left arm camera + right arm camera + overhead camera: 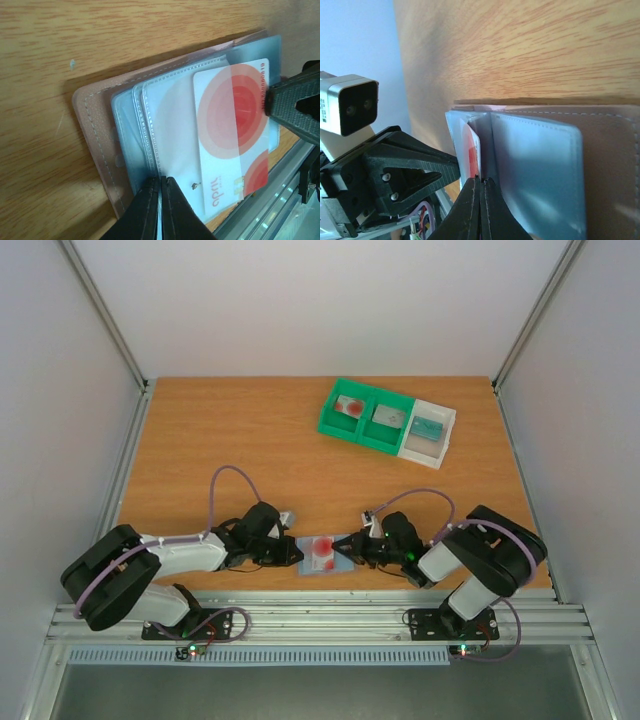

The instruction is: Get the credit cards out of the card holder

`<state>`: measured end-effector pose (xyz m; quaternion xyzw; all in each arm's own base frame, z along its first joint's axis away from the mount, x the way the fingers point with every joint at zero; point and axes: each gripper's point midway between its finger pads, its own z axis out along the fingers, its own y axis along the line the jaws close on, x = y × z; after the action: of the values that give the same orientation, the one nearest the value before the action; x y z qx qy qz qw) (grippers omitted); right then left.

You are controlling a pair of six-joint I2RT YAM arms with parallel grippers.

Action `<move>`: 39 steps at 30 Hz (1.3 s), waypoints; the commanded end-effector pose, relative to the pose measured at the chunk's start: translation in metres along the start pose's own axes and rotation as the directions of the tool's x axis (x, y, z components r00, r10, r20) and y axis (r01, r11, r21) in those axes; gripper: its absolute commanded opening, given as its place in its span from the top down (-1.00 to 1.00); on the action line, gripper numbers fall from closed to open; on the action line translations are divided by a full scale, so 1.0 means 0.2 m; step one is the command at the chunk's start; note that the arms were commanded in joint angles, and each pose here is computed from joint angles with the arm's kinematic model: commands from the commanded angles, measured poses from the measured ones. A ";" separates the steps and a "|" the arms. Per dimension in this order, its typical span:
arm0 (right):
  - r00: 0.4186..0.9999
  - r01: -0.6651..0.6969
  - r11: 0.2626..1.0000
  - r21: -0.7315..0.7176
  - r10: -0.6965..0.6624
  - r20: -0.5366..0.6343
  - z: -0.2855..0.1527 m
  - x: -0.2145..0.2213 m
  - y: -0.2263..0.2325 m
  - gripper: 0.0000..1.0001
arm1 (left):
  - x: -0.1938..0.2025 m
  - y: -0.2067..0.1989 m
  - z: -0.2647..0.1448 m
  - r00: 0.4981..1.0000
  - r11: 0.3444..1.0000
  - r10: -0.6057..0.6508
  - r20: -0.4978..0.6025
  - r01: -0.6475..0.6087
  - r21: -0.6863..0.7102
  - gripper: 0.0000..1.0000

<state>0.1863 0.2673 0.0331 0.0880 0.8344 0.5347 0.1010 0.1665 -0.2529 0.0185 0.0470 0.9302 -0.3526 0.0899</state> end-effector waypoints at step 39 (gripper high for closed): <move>0.965 0.248 0.961 -0.124 -0.234 0.121 -0.39 0.03 0.82 0.98 | -0.24 -0.78 -0.58 0.968 0.812 -0.048 0.245 -0.104 0.574 0.83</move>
<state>0.1667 0.2660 0.1978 0.0163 0.8010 0.5633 0.2020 0.1787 -0.2901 0.1885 0.0166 0.7967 -0.5792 0.1716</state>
